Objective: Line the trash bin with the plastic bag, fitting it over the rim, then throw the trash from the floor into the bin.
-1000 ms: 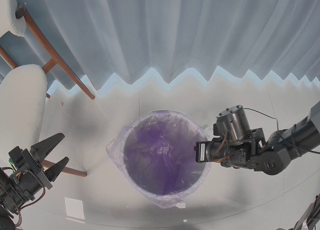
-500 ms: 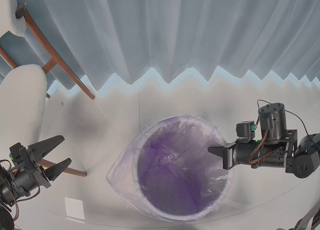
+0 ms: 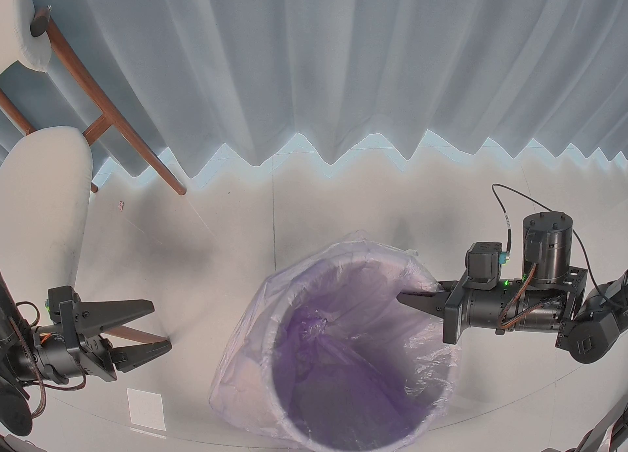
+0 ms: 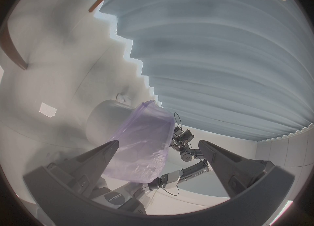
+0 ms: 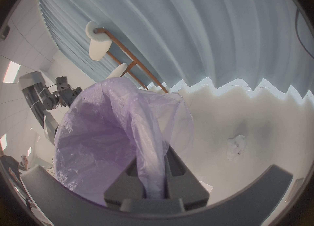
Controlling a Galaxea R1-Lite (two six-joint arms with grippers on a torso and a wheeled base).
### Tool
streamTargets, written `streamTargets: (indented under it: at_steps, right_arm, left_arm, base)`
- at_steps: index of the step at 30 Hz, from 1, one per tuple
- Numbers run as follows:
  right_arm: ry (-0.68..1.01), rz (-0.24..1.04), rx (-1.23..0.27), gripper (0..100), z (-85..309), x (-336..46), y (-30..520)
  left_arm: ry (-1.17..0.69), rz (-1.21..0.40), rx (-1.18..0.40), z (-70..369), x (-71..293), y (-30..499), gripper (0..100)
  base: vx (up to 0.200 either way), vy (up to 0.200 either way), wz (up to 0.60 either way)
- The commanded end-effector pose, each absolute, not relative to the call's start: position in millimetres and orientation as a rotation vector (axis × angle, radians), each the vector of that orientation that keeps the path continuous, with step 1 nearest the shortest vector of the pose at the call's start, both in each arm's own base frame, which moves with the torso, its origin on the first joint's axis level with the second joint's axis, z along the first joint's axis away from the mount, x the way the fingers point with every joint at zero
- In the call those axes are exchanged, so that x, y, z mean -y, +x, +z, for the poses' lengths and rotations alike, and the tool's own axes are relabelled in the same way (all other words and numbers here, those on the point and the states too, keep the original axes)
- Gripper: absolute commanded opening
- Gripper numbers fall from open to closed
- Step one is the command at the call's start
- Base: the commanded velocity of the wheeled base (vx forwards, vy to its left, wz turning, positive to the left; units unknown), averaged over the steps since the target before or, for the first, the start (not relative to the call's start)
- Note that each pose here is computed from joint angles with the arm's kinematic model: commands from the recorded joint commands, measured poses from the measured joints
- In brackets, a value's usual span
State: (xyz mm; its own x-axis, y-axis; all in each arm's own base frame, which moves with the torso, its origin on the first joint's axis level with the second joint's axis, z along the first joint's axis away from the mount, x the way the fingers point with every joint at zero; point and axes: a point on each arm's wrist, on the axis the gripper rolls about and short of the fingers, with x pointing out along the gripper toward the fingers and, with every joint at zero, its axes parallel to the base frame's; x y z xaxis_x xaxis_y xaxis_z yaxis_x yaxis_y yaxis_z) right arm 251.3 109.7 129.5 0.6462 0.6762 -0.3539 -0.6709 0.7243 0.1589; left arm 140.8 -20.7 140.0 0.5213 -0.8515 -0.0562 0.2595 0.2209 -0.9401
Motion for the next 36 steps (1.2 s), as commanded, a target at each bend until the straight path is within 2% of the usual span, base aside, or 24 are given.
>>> streamTargets:
  at_steps: [1,11,22,26,36]
  right_arm:
    - [0.015,0.815,-0.429,0,119,-110,251]
    - [0.042,0.903,-0.449,0,119,-106,236]
    - [0.042,0.91,-0.447,0,121,-106,231]
    - [0.04,0.913,-0.448,0,120,-107,230]
    - [0.038,0.923,-0.453,0,119,-110,230]
  left_arm:
    - [-1.104,-0.851,-0.729,133,22,163,100]
    - [-1.112,-0.845,-0.748,112,24,198,100]
    - [-1.084,-0.923,-0.821,90,45,207,100]
    - [-1.012,-0.983,-0.88,75,63,212,100]
    - [-0.988,-1.035,-0.915,72,78,215,100]
  base:
    - [0.0,0.0,0.0]
    - [0.0,0.0,0.0]
    - [0.0,0.0,0.0]
    - [0.0,0.0,0.0]
    - [0.0,0.0,0.0]
